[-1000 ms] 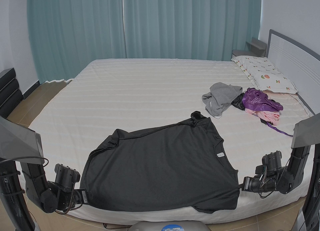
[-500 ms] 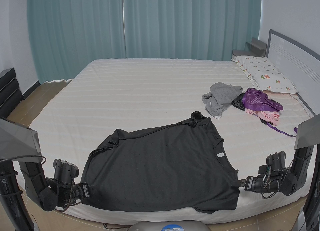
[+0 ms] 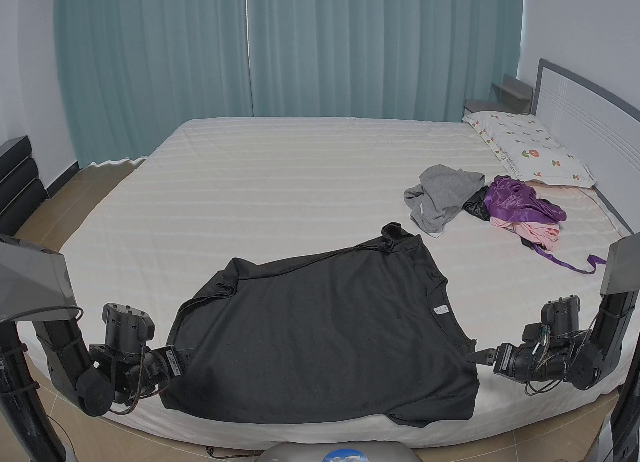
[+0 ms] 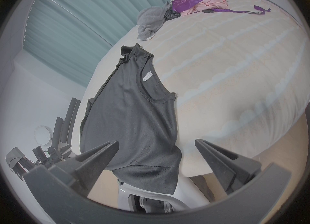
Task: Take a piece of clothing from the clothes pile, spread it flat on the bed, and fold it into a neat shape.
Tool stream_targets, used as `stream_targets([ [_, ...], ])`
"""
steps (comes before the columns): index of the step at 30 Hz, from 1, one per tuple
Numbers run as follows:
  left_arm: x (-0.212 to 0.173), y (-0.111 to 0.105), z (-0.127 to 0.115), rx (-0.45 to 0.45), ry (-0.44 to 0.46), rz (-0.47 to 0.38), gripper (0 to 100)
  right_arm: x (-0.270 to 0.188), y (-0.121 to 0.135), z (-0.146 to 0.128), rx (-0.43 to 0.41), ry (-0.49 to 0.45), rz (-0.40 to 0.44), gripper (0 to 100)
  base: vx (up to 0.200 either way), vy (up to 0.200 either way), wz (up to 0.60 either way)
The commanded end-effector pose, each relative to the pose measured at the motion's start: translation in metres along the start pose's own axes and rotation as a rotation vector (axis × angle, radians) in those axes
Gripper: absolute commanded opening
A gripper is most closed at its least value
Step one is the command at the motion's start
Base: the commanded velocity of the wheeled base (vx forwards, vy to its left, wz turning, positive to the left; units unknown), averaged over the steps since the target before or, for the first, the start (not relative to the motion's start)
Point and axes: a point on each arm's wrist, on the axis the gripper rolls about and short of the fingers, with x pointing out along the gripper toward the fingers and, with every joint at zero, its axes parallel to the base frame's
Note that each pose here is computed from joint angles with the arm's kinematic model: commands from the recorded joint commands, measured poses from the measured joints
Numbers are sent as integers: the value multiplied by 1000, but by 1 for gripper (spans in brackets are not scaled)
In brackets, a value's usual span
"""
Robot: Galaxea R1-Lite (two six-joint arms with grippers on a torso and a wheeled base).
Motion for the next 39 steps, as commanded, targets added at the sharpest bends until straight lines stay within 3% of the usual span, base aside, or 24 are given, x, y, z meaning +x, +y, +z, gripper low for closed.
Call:
stream_targets([
  [1,0,-1,2,-6,-11,-6,100,-2,1,0,-1,-5,3,100,0,0,0],
  [10,1,-1,1,-1,-4,-2,100,-1,1,0,1,-2,3,100,0,200,0],
  [34,2,-2,4,-13,-19,-11,100,-2,1,0,2,-5,4,100,0,0,0],
  [39,4,-2,4,-16,-15,-5,100,-2,1,0,2,-5,4,100,0,200,0],
])
